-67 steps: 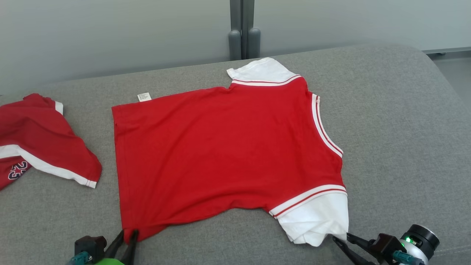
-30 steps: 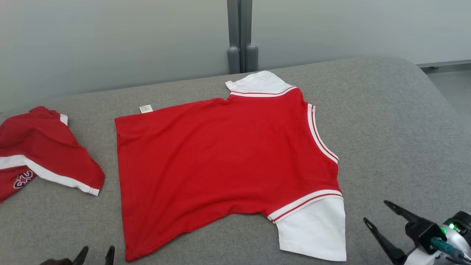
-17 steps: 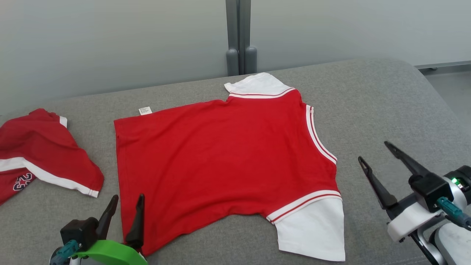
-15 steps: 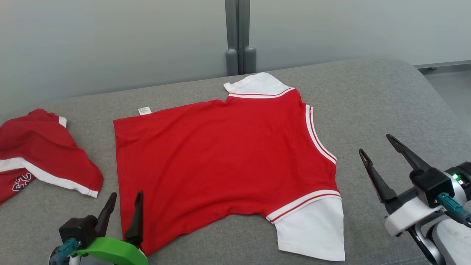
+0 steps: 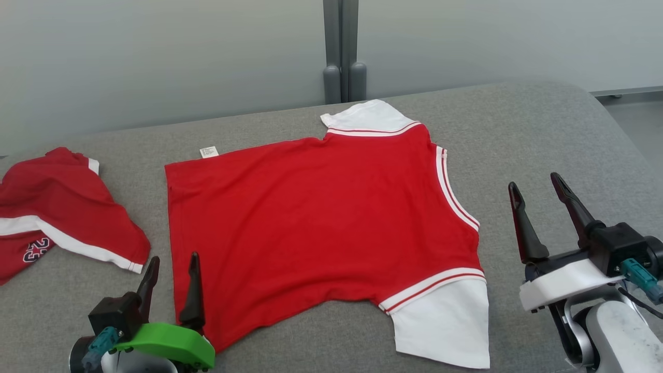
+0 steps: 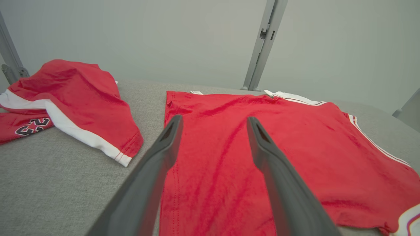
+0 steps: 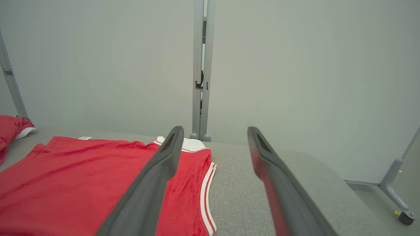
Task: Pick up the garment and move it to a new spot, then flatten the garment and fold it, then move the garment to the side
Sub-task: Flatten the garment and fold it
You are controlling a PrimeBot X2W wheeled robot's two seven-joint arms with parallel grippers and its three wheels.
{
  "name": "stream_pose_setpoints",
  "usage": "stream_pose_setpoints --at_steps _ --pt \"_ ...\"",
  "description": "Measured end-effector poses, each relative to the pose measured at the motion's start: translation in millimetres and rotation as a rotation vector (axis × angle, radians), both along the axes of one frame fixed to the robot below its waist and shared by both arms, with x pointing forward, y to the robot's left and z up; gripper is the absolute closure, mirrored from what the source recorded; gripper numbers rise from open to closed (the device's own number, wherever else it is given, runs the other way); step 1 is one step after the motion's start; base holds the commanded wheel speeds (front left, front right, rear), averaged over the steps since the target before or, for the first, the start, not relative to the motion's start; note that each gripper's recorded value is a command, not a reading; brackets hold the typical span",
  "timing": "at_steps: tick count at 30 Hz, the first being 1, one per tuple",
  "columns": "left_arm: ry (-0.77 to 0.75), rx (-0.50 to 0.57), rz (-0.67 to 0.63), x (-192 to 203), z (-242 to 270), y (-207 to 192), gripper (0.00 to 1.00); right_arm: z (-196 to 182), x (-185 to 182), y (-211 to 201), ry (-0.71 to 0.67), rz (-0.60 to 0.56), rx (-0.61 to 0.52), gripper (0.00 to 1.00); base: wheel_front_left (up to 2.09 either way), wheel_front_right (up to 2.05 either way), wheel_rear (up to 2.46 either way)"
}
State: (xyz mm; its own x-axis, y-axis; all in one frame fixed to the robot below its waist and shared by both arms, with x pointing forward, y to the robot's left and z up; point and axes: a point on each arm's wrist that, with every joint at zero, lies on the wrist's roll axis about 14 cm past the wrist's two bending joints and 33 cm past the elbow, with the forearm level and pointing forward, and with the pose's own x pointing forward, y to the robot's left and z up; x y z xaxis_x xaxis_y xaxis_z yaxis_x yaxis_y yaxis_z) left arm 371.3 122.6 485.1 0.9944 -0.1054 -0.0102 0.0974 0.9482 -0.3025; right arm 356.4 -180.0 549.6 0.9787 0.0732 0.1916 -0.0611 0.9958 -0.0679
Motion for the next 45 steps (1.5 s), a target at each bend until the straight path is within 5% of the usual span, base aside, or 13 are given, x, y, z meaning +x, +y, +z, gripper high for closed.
stream_pose_setpoints --at_steps 12,45 --pt "-0.008 0.04 0.057 -6 1 14 0.0 -37 -10 14 0.111 -0.005 0.069 0.0 0.0 0.0 0.0" --pt "0.109 0.025 0.075 -31 -34 14 0.0 -54 -12 21 0.166 -0.008 0.121 0.0 0.0 0.0 0.0"
